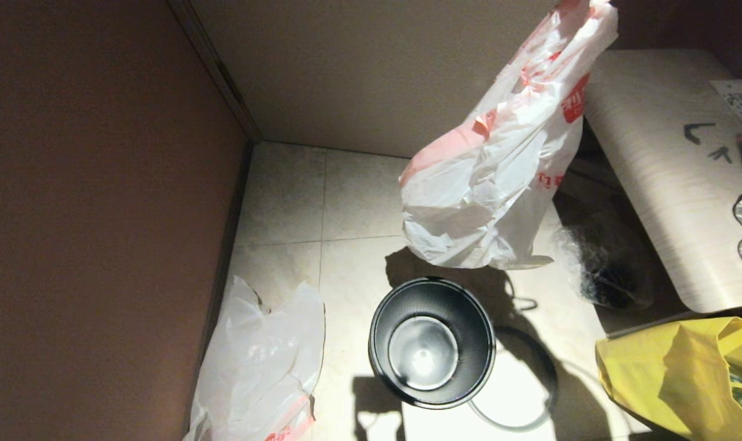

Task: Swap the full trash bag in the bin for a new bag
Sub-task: Place the trash bag on the floor

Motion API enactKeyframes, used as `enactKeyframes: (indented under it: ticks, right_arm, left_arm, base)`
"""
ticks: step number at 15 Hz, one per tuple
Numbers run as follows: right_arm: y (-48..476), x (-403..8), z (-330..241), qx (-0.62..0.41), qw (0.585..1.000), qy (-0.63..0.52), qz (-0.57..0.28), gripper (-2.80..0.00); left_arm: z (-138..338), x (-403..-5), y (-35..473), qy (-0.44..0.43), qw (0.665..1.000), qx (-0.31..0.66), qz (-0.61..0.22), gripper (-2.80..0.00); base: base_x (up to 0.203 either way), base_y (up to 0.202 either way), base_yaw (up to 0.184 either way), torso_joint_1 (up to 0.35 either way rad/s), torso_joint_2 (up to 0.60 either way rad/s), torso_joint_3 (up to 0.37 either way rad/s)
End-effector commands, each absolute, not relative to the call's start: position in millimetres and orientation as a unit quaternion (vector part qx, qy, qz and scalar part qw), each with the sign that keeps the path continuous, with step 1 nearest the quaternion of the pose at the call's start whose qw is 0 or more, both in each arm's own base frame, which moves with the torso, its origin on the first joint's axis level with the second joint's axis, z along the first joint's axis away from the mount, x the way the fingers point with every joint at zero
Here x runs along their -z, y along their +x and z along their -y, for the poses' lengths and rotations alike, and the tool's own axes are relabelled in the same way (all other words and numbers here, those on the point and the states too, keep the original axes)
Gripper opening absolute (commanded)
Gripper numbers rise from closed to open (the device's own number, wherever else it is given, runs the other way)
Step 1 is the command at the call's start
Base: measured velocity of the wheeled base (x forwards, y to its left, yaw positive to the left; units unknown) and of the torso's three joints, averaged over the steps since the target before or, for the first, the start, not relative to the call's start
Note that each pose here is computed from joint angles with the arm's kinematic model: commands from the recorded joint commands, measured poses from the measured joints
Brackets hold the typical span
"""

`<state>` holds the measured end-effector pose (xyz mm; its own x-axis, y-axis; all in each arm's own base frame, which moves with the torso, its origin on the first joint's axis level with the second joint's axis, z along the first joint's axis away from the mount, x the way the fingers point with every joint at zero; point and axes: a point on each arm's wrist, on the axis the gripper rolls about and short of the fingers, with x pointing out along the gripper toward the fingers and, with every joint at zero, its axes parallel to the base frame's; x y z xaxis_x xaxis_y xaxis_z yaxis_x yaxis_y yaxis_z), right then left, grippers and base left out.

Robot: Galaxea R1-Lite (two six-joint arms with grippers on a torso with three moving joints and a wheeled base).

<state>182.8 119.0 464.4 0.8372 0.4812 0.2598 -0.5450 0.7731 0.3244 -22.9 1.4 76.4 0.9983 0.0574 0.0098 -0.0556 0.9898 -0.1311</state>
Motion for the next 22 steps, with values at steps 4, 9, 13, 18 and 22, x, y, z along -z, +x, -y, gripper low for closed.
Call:
enactKeyframes:
  ticks: [4, 9, 13, 18, 22]
  right_arm:
    - [311.1, -390.0, -101.9, -0.079, 0.987, 0.141, 0.001, -2.8]
    - [417.8, -249.9, -67.3, 0.023, 0.985, 0.104, -0.133, -2.8]
    - [454.0, -150.2, -55.1, 0.073, 0.96, 0.069, -0.259, -2.8]
    - [463.9, -110.5, -50.9, 0.122, 0.946, 0.042, -0.298, -2.8]
    - [452.2, -101.9, -50.4, 0.167, 0.932, 0.012, -0.321, 0.0]
  left_arm:
    - [-1.4, -76.4, -22.8, -0.066, 0.997, -0.029, 0.007, -2.8]
    - [-1.4, -76.4, -22.8, -0.066, 0.997, -0.029, 0.007, -2.8]
    - [-1.4, -76.4, -22.8, -0.066, 0.997, -0.029, 0.007, -2.8]
    - [-1.4, -76.4, -22.8, -0.066, 0.997, -0.029, 0.007, -2.8]
    - [-1.4, -76.4, -22.8, -0.066, 0.997, -0.029, 0.007, -2.8]
  base:
    - [0.0, 0.0, 0.0, 0.0, 0.0, 0.0]
    - [0.0, 0.0, 0.0, 0.0, 0.0, 0.0]
    - [0.0, 0.0, 0.0, 0.0, 0.0, 0.0]
    - [0.0, 0.0, 0.0, 0.0, 0.0, 0.0]
    - [0.0, 0.0, 0.0, 0.0, 0.0, 0.0]
